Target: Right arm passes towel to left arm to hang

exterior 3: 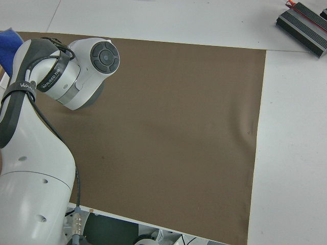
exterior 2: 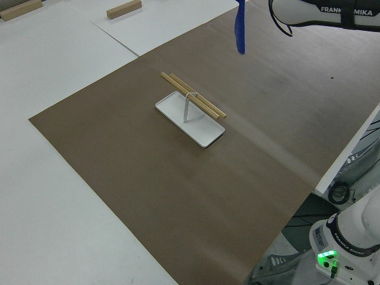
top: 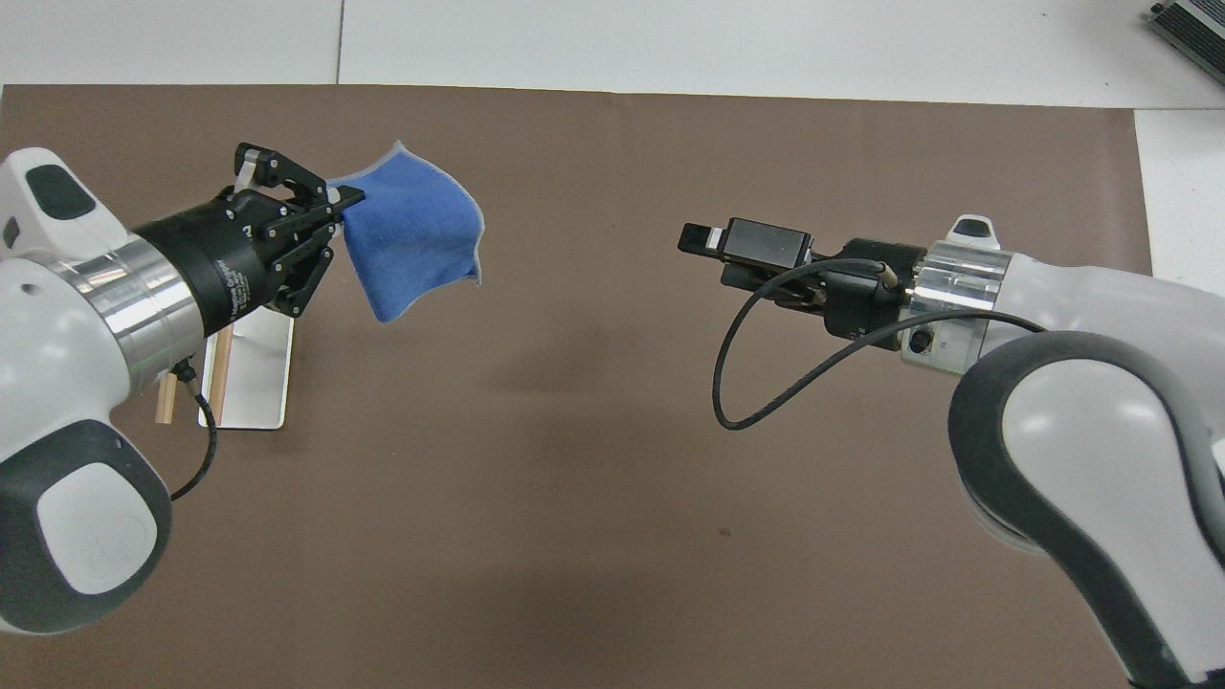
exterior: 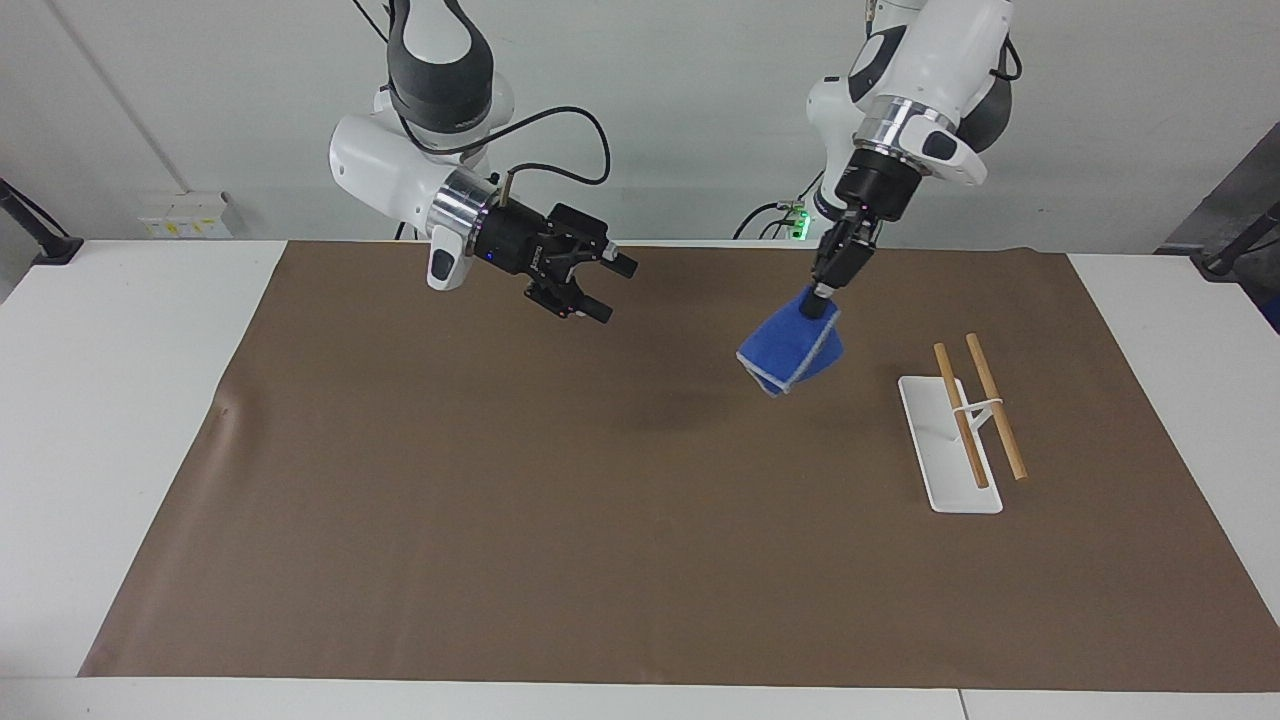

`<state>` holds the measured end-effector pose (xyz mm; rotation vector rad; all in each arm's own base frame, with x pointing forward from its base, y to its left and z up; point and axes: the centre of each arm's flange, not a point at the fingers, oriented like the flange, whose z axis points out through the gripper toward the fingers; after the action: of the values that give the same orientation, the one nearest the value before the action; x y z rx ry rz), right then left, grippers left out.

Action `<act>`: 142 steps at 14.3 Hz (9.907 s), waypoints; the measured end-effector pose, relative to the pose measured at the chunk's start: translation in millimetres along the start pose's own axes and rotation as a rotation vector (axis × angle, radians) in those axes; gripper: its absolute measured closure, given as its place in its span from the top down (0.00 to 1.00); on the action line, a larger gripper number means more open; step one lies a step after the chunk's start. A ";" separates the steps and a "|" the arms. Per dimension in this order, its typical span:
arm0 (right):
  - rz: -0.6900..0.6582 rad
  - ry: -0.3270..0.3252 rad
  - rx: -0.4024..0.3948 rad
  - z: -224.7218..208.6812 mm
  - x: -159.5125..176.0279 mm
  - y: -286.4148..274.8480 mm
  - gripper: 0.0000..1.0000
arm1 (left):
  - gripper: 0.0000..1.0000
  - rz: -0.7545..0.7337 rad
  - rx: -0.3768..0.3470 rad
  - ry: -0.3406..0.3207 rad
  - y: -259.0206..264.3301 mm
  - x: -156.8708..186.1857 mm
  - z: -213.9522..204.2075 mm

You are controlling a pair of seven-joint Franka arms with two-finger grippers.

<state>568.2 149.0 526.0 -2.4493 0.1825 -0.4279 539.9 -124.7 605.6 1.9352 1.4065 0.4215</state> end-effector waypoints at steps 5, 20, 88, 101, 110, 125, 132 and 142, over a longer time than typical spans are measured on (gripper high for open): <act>-0.165 0.008 -0.250 -19.5 16.7 32.2 1.00 | 0.02 -0.021 -0.007 0.025 0.6 19.0 -4.5; -0.162 -0.163 -0.586 -102.1 41.7 47.0 1.00 | 0.02 -0.066 -0.016 0.069 -1.2 53.3 -12.4; -0.049 -0.411 -0.648 -200.2 14.4 59.1 1.00 | 0.02 -1.320 -0.103 0.316 -146.5 192.0 11.3; -0.036 -0.408 -0.649 -204.0 11.6 65.9 1.00 | 0.05 -1.327 -0.092 0.370 -171.5 224.3 3.8; -0.054 -0.333 -0.643 -216.2 16.9 60.4 1.00 | 1.00 -1.352 0.010 0.353 -160.1 228.7 -3.9; -0.014 -0.387 -0.661 -189.0 51.7 81.8 1.00 | 1.00 -0.195 0.263 0.214 -40.8 17.7 33.1; -0.011 -0.386 -0.663 -191.2 50.4 82.8 1.00 | 1.00 0.655 0.341 0.076 -21.7 3.2 36.1; -0.039 -0.353 -0.703 -189.3 54.6 81.8 1.00 | 1.00 1.327 0.558 -0.133 12.9 42.0 -3.8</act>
<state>551.5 -36.1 630.6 -3.1688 0.1510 0.0873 561.6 -86.8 611.5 3.0947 -0.0814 0.4690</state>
